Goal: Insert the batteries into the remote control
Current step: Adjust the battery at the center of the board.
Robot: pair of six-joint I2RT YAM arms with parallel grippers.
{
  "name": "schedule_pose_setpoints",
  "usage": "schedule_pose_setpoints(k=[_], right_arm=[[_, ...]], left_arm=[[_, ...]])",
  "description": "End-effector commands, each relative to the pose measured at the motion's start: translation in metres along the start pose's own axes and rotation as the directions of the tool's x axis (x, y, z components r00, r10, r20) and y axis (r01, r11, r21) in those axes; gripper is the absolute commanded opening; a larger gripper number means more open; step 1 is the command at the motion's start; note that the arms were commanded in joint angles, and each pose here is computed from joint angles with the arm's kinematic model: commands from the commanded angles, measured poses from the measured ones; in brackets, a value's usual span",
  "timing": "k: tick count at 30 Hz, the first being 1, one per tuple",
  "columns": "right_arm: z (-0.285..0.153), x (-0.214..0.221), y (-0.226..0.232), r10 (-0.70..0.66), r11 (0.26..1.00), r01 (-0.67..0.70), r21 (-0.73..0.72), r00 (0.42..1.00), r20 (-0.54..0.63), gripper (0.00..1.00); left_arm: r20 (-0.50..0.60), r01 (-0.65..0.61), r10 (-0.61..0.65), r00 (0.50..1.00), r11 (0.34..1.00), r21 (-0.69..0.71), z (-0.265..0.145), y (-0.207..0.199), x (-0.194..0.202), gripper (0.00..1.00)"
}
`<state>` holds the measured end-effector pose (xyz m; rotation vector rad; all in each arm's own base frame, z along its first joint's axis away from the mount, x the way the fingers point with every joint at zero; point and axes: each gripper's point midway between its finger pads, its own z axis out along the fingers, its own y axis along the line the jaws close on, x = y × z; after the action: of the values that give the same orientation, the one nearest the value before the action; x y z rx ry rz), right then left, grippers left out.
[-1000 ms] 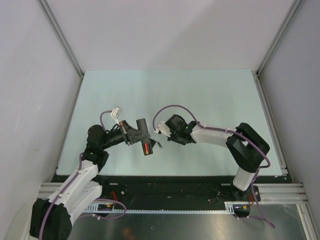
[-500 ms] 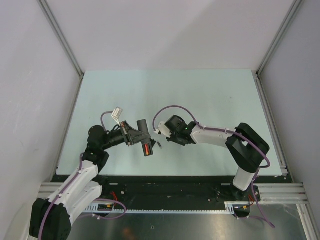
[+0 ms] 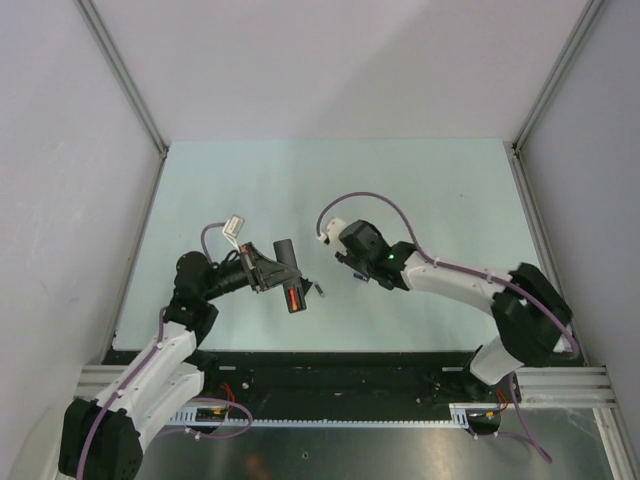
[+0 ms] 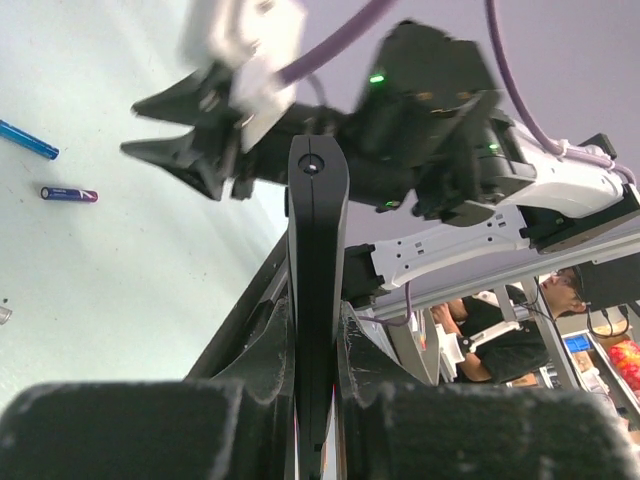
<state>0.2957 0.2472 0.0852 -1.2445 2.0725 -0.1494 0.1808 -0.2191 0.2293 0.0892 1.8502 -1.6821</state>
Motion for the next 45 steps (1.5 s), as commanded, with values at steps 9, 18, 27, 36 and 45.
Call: schedule_pose_setpoints(k=[9,18,27,36,45], right_arm=[[-0.022,-0.014,-0.038,0.894,0.394,-0.916,0.079,0.402,0.200,0.73],[-0.017,-0.007,0.000,0.965,0.124,-0.962,0.243,0.174,0.197,0.84],[0.006,0.016,0.027,0.970,0.137,-0.931,0.338,0.194,0.143,0.84],[0.023,0.009,0.035,0.958,0.222,-0.927,0.304,0.265,0.109,0.83],[0.031,0.014,0.033,0.954,0.239,-0.917,0.320,0.284,0.099,0.81]], left_arm=[[0.023,-0.045,0.044,0.999,0.999,0.031,-0.004,-0.009,0.001,0.00],[0.037,-0.028,0.027,0.999,0.999,0.020,-0.005,-0.005,0.002,0.00],[0.024,-0.017,0.016,1.000,1.000,0.022,-0.004,-0.004,0.007,0.00],[0.025,-0.010,0.010,1.000,1.000,0.014,-0.004,0.000,0.008,0.00],[0.032,-0.003,0.002,0.999,1.000,0.004,-0.004,0.003,0.008,0.00]])
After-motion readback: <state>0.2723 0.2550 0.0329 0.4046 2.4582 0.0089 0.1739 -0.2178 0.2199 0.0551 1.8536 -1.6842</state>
